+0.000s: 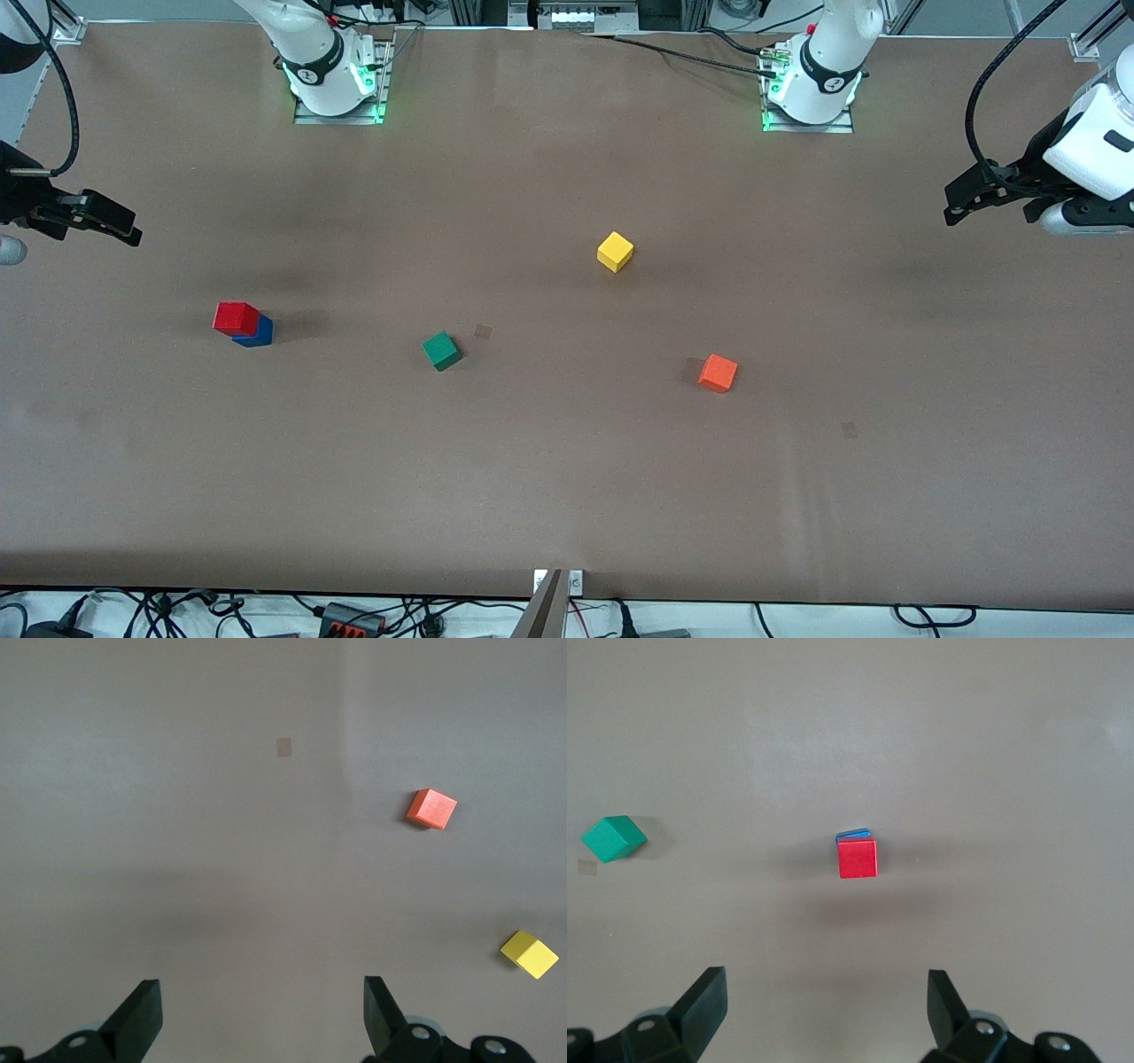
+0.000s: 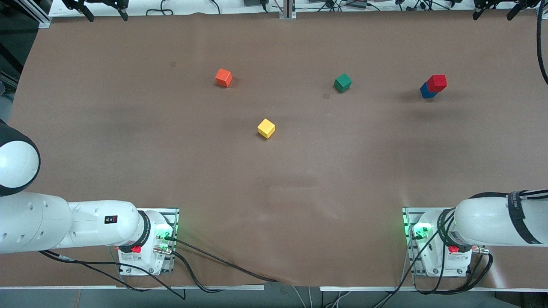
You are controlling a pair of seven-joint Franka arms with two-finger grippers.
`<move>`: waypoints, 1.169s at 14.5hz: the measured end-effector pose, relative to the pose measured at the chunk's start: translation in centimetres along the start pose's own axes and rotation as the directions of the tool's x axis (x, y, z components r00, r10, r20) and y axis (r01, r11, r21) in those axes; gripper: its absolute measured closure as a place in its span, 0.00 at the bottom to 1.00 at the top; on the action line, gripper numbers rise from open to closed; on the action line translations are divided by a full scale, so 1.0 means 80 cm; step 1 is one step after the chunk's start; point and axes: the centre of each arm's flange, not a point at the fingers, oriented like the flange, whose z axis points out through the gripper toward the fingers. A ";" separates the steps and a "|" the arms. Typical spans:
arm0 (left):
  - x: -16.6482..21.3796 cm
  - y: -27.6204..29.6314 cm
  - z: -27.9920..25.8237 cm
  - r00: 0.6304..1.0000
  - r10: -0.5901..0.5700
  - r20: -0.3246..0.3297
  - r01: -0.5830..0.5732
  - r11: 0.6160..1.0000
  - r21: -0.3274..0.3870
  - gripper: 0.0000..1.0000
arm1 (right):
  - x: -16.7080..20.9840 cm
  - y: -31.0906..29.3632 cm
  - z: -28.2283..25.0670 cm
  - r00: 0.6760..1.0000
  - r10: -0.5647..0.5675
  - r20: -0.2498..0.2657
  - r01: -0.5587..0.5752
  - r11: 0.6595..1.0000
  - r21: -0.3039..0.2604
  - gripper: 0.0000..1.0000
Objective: Pass red block to right arm, stack on blue
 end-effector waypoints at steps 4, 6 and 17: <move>0.000 0.000 0.000 1.000 0.000 0.000 0.000 1.000 0.000 0.00 | 0.000 -0.008 0.000 1.000 -0.011 0.000 0.011 1.000 0.000 0.00; 0.000 0.000 0.000 1.000 0.000 0.000 0.000 1.000 0.000 0.00 | 0.000 -0.006 0.000 1.000 -0.008 0.000 0.008 1.000 0.000 0.00; -0.001 0.000 0.001 1.000 0.000 0.010 0.000 1.000 0.001 0.00 | -0.003 -0.002 0.002 1.000 -0.011 0.020 0.011 1.000 0.000 0.00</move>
